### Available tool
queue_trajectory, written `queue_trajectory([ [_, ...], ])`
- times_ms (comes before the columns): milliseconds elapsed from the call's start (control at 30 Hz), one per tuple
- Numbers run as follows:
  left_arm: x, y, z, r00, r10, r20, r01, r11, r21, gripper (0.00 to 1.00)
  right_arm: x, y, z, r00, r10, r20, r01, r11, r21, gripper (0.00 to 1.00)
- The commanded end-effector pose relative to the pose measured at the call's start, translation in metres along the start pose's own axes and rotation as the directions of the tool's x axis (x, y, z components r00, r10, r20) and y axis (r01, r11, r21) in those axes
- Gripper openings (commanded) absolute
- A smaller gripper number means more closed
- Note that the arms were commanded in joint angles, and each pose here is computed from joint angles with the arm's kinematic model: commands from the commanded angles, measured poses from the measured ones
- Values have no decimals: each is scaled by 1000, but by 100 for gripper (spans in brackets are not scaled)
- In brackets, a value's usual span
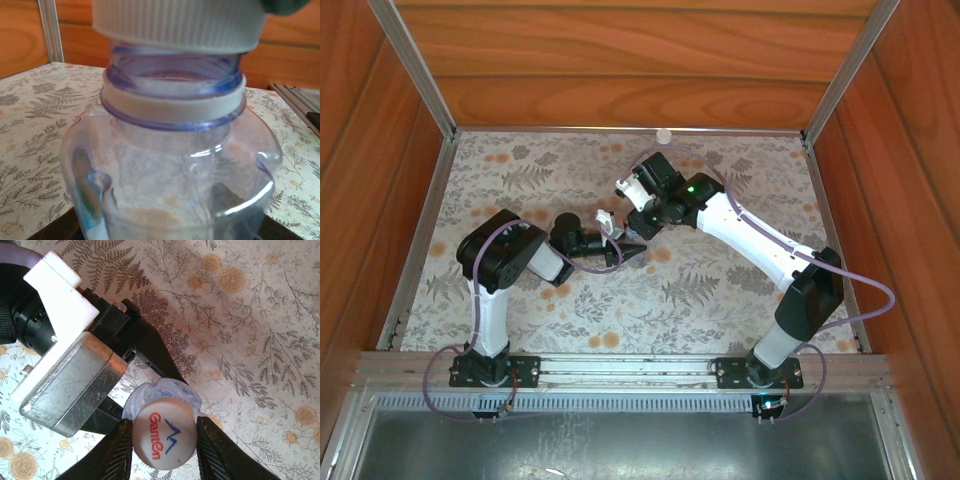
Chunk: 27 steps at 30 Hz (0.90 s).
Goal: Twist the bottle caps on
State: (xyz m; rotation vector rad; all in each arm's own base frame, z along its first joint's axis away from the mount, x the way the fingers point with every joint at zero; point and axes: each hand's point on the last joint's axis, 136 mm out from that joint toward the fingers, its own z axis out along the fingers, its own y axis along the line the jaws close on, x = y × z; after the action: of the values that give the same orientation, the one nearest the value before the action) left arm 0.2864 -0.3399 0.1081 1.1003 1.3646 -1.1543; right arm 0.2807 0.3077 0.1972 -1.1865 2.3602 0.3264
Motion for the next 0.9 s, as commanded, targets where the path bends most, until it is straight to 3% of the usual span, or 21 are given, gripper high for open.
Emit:
queue_trajectory([
  [0, -2, 1, 2, 1000, -1, 8, 1, 1000, 12, 50, 3, 6, -4, 1000, 17, -25, -17, 1000, -18, 39],
  [300, -2, 1, 2, 1000, 1, 8, -1, 1000, 14, 50, -5, 5, -9, 999, 34, -2, -34, 999, -19, 56],
  [500, -2, 1, 2, 1000, 2, 8, -2, 1000, 13, 50, -10, 1, -18, 998, 60, 28, -60, 998, 5, 76],
  [600, -2, 1, 2, 1000, 0, 6, 0, 1000, 13, 50, -21, 1, -31, 988, 124, 87, -123, 992, -18, 75],
  [767, -2, 1, 2, 1000, 1, 7, -2, 1000, 13, 50, -29, 0, -36, 960, 250, 122, -238, 965, -110, 61],
  [867, -2, 1, 2, 1000, 2, 7, -2, 1000, 13, 50, -23, -9, -29, 956, 278, 95, -269, 959, -92, 51],
])
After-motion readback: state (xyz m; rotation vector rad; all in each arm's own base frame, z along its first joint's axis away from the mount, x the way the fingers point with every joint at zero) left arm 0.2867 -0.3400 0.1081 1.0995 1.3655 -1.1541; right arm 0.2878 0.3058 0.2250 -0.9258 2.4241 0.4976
